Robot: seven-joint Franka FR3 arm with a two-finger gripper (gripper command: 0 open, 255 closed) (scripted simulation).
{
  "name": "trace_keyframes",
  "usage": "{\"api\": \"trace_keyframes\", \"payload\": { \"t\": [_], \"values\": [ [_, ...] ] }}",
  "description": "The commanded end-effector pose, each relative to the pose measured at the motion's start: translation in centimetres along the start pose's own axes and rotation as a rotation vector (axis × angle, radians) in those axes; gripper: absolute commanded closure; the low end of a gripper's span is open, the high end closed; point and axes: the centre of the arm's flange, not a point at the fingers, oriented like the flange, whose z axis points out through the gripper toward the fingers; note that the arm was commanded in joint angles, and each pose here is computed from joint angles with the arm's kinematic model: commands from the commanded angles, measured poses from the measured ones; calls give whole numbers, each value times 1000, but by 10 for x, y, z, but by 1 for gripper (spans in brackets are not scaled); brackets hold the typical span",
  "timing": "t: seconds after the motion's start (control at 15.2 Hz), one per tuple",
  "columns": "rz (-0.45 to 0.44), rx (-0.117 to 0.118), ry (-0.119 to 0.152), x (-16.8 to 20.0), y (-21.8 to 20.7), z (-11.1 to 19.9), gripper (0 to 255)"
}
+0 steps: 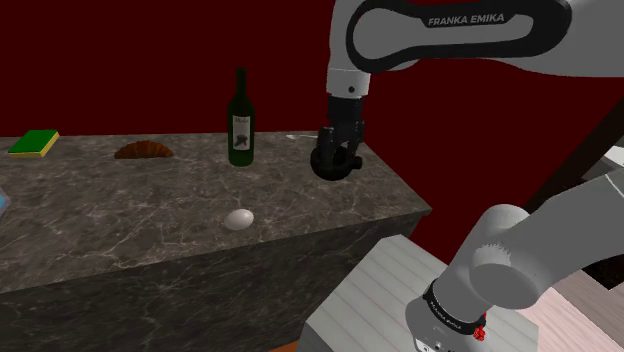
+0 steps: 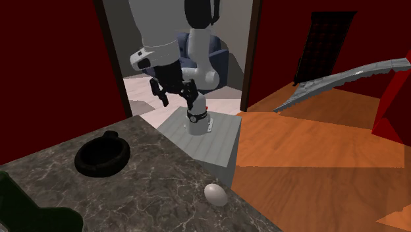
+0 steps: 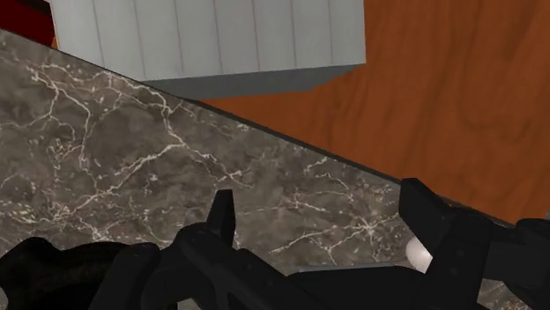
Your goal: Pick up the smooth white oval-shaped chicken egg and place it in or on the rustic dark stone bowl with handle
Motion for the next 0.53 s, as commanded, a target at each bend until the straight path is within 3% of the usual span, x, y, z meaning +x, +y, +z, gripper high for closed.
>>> {"api": "trace_keyframes", "payload": {
  "t": [0.0, 0.46],
  "values": [
    [-27, -6, -12, 20, -15, 10, 0],
    [-117, -26, -55, 89, -73, 51, 0]
  ]
}}
